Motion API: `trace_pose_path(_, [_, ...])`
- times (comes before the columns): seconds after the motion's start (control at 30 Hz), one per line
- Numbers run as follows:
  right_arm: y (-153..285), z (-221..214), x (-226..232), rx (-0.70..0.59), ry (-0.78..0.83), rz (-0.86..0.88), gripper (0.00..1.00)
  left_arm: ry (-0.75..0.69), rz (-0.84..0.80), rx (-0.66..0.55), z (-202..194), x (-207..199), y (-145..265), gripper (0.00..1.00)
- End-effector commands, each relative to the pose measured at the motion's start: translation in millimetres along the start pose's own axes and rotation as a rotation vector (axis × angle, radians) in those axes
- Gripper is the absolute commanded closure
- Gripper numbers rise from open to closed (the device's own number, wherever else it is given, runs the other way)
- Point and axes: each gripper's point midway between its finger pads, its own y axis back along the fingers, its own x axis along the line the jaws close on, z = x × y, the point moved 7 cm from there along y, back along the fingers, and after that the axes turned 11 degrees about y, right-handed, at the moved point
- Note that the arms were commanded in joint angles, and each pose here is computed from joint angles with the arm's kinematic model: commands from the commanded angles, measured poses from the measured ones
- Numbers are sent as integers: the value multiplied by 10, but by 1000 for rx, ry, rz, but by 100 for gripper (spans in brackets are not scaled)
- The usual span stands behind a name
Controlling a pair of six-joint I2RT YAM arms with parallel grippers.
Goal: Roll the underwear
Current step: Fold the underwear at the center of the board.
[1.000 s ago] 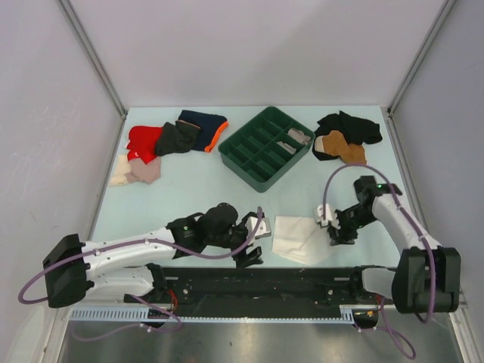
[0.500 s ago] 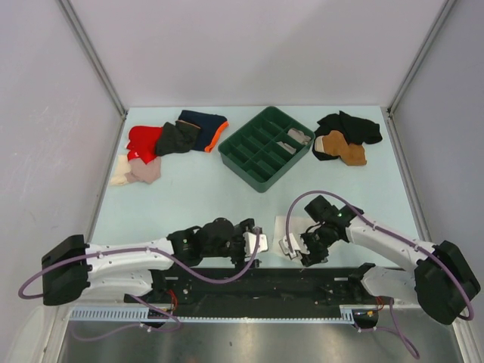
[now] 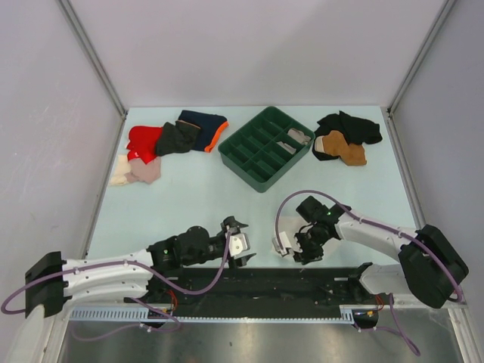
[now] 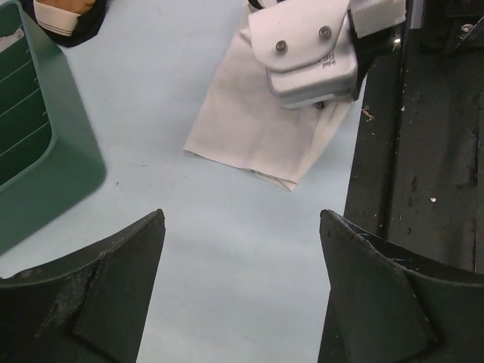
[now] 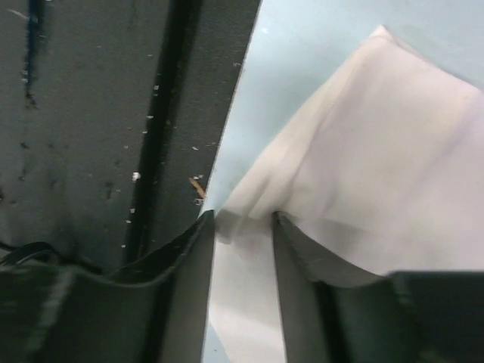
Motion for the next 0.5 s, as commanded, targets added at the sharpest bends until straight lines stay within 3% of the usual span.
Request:
trace_pose_path(0.0, [-92, -70, 26, 60, -24, 23, 70, -3, 1, -44, 86, -16, -27, 12])
trace_pose_path(0.2, [-32, -52, 26, 48, -19, 23, 95, -60, -101, -37, 53, -132, -96, 12])
trace_pose_path(0.3, [37, -26, 2, 3, -34, 27, 100, -98, -160, -9, 10, -197, -175, 12])
trace_pose_path(0.47, [121, 14, 3, -66, -52, 40, 100, -143, -235, 66, -32, -283, -412, 13])
